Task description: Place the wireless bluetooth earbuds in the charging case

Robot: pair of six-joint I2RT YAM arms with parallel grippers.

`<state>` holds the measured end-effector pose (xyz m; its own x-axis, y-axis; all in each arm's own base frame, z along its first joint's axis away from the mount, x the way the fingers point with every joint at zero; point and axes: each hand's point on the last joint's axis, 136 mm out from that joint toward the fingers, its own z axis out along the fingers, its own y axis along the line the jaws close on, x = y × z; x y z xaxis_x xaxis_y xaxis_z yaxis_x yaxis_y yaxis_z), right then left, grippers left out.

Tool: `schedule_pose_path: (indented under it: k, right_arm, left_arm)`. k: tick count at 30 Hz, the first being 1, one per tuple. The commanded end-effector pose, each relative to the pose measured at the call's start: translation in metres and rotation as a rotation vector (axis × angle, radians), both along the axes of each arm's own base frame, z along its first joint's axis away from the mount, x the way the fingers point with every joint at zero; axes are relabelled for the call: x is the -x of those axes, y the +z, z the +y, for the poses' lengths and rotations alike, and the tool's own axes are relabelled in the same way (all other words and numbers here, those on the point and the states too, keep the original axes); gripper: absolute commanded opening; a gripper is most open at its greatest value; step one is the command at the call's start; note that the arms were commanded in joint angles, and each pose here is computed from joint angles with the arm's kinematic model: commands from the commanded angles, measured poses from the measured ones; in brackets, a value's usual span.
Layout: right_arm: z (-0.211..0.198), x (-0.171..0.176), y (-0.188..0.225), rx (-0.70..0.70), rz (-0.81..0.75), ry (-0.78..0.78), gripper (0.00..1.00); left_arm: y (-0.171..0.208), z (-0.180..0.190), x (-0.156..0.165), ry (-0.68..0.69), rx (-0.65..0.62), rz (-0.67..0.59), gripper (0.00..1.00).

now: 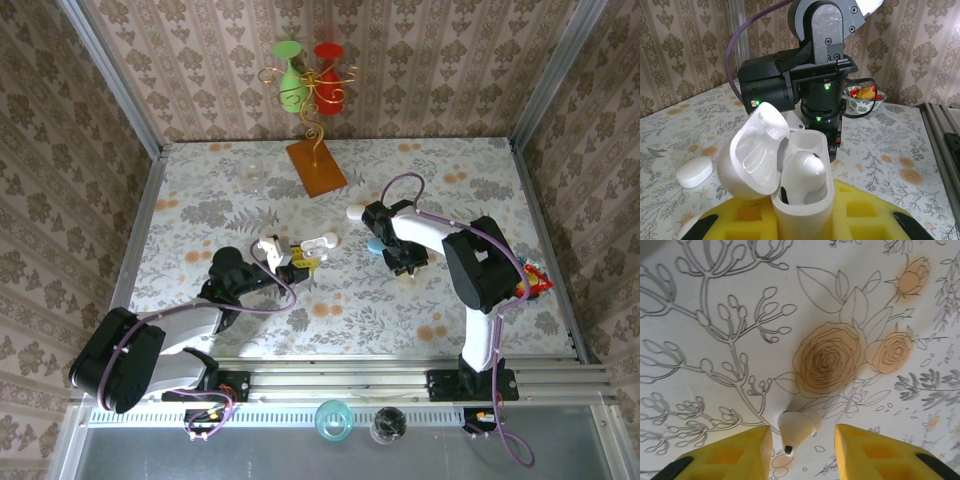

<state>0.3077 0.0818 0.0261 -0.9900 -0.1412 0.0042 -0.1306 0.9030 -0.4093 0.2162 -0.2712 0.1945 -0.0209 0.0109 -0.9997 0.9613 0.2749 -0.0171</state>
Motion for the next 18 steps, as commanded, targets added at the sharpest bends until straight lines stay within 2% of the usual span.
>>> schedule_pose_path:
  k: [1, 18]
  right_arm:
    - [-0.012, -0.001, 0.007, 0.094, 0.026, 0.031, 0.38]
    - [-0.002, -0.003, -0.012, 0.041, 0.063, 0.022, 0.33]
  left_arm:
    - [0.005, 0.004, 0.001, 0.008, 0.025, -0.025, 0.07]
    - [0.009, 0.006, 0.001, 0.010, 0.025, -0.037, 0.07]
